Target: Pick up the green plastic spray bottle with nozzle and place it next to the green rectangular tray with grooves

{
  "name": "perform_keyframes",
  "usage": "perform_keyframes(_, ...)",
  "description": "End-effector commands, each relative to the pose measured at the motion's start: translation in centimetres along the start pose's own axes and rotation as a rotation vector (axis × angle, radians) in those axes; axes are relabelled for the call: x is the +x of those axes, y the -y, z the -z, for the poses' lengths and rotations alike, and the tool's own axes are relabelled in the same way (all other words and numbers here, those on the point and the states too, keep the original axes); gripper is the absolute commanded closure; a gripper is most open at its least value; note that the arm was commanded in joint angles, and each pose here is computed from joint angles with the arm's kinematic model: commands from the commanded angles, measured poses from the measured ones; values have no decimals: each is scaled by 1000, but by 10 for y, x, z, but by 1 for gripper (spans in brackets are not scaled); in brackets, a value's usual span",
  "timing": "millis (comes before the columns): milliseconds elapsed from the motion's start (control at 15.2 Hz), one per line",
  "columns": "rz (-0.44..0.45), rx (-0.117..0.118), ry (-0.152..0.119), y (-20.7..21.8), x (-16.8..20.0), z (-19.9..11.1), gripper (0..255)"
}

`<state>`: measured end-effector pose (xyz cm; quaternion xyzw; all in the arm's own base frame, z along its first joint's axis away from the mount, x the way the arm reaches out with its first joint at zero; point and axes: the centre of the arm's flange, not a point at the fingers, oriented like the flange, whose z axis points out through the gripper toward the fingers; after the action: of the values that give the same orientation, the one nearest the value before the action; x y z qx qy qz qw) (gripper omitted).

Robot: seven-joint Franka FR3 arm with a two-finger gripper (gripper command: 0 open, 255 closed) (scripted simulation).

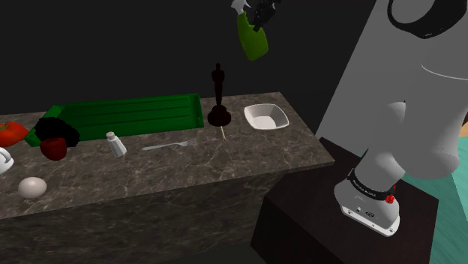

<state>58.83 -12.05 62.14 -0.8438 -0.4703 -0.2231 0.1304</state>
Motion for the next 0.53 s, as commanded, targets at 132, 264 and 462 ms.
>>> perform_keyframes(132, -1, -1, 0, 21, 42, -24, 255)
perform_keyframes(264, -1, -1, 0, 32, 62, -36, 255)
perform_keyframes(462, -1, -1, 0, 49, 93, -54, 255)
